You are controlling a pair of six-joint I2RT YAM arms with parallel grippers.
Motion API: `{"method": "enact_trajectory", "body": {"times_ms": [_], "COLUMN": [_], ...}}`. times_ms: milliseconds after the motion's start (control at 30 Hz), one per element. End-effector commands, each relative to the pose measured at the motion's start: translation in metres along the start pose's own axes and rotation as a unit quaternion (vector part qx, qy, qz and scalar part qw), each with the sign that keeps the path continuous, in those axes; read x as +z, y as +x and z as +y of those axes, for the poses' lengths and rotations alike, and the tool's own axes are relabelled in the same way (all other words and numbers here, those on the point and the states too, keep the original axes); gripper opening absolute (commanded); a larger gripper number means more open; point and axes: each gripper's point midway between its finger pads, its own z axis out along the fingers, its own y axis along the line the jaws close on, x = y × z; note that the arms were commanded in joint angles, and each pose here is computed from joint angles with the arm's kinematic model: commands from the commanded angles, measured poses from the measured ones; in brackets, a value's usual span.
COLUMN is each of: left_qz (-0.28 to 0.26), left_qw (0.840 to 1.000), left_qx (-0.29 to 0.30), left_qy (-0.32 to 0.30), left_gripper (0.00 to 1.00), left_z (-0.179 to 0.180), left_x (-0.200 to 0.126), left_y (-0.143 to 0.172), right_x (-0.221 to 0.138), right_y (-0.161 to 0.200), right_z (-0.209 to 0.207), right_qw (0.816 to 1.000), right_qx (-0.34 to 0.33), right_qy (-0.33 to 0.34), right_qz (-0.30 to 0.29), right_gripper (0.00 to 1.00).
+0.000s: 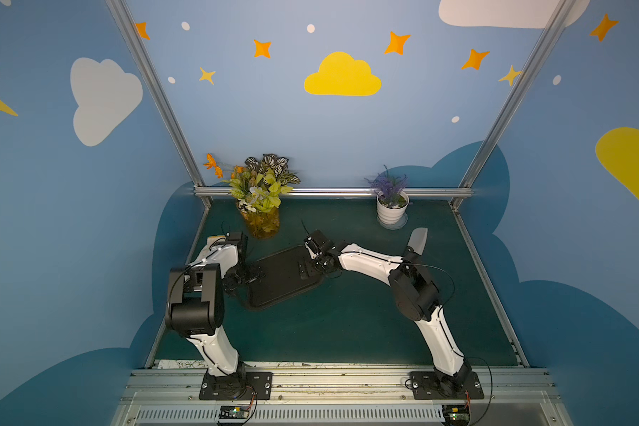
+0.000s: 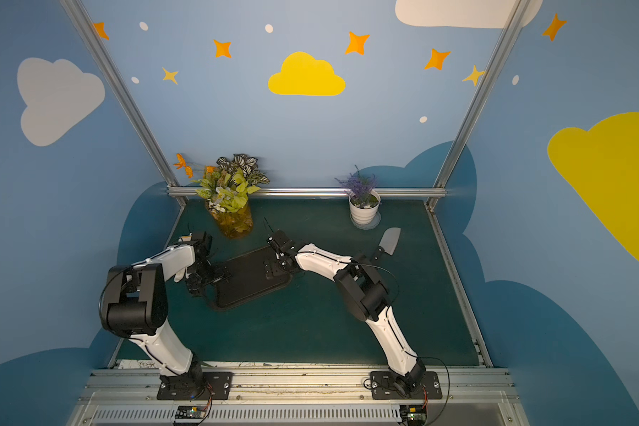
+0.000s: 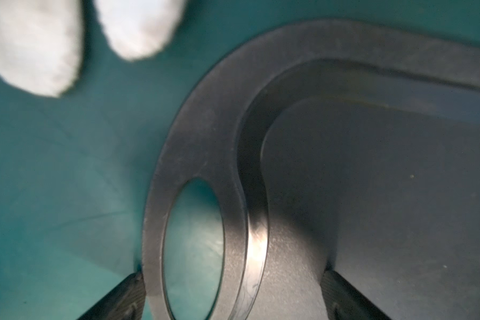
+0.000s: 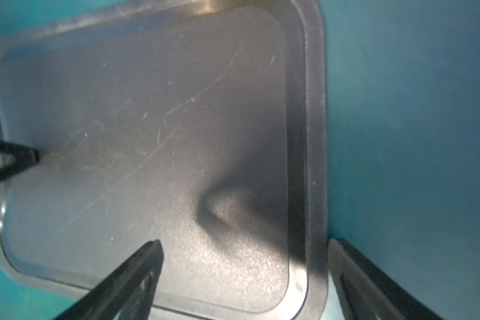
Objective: Align the knife with the edge of the cutting board
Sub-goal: Move the work surface to the center of the board.
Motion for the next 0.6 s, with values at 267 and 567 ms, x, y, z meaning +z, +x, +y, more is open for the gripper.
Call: {"method": "enact_trajectory", "body": {"times_ms": [267, 567], "left_qz": [0.054, 0.07], "left_qw": [0.995, 0.991], "left_qx": [0.059, 0.102], "left_qy": [0.061, 0.057], "left_gripper": [1.0, 1.0], "left_z": [-0.052, -0.079], "left_x": [0.002, 0.005], "left_y": [0.029, 0.04], "right_x": [0.013, 0.004], "right_y": [0.071, 0.078], "right_z": [0.014, 0.001], "right_qw": [0.995, 0.995], "right_qx": [0.015, 0.035], "right_qy": [-0.017, 0.01], "right_qz": [0.097, 0.088], "right_gripper": [0.97, 0.97]}}
